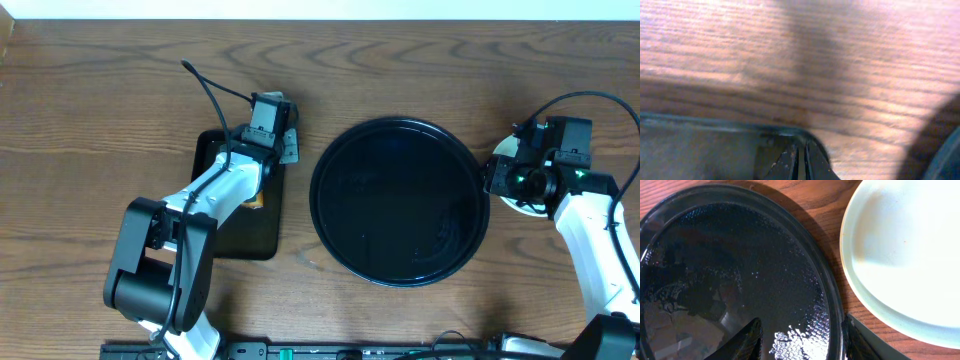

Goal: Clean dirty plates on tray and stack at the side

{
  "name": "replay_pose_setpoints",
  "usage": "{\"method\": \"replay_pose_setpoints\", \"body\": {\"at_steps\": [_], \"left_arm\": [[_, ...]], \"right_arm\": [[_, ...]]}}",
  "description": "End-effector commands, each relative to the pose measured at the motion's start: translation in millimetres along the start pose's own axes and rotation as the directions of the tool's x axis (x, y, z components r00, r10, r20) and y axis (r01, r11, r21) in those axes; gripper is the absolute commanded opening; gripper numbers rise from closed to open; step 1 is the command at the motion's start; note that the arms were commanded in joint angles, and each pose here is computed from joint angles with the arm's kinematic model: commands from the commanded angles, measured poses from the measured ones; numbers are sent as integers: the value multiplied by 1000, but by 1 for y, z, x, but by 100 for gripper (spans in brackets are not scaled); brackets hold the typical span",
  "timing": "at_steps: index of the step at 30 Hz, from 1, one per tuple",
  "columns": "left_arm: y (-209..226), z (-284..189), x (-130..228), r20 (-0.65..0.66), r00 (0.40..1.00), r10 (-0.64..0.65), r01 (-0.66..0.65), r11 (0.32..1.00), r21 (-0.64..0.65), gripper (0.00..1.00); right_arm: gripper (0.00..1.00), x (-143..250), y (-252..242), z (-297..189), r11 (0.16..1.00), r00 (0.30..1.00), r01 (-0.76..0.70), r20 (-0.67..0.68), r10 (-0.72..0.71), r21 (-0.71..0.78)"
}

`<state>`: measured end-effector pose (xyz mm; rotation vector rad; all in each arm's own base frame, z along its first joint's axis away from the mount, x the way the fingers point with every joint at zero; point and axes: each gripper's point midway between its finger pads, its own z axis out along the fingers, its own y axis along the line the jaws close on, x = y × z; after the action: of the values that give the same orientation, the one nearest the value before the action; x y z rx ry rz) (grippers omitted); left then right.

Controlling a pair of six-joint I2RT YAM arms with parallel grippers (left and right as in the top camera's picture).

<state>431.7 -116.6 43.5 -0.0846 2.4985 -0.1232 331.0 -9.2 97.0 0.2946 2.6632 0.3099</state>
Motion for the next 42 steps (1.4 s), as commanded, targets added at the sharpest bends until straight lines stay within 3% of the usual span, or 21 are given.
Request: {"method": "replay_pose_setpoints", "body": {"at_steps": [1, 14, 20, 26, 30, 34, 35, 42], "left_arm": [[-6, 0, -11, 24, 997, -67, 66, 997, 36, 8], [0, -26, -21, 35, 998, -55, 54, 998, 22, 8], [3, -58, 20, -145, 989, -41, 45, 999, 23, 8], [4, -73, 71, -365, 930, -34, 52, 998, 40, 8], [8, -78, 84, -418, 908, -35, 49, 999, 21, 16], [-1, -83, 92, -459, 888, -34, 73, 995, 67, 17], [-3, -84, 94, -467, 884, -34, 80, 994, 79, 22], [-2, -85, 103, -495, 868, -35, 85, 993, 79, 22]], "right_arm": [[49, 0, 4, -1, 1000, 1000, 20, 0, -20, -9], [49, 0, 4, -1, 1000, 1000, 19, 0, -19, -9], [49, 1, 4, -1, 1000, 1000, 18, -5, -18, -8], [49, 8, 3, -1, 1000, 999, 27, -30, -27, -5], [49, 9, 3, -1, 999, 999, 36, -37, -36, -4], [49, 10, 3, -1, 999, 999, 36, -39, -36, -4], [49, 10, 3, -1, 999, 999, 36, -39, -36, -4], [49, 10, 3, -1, 999, 999, 36, -39, -36, -4]]}}
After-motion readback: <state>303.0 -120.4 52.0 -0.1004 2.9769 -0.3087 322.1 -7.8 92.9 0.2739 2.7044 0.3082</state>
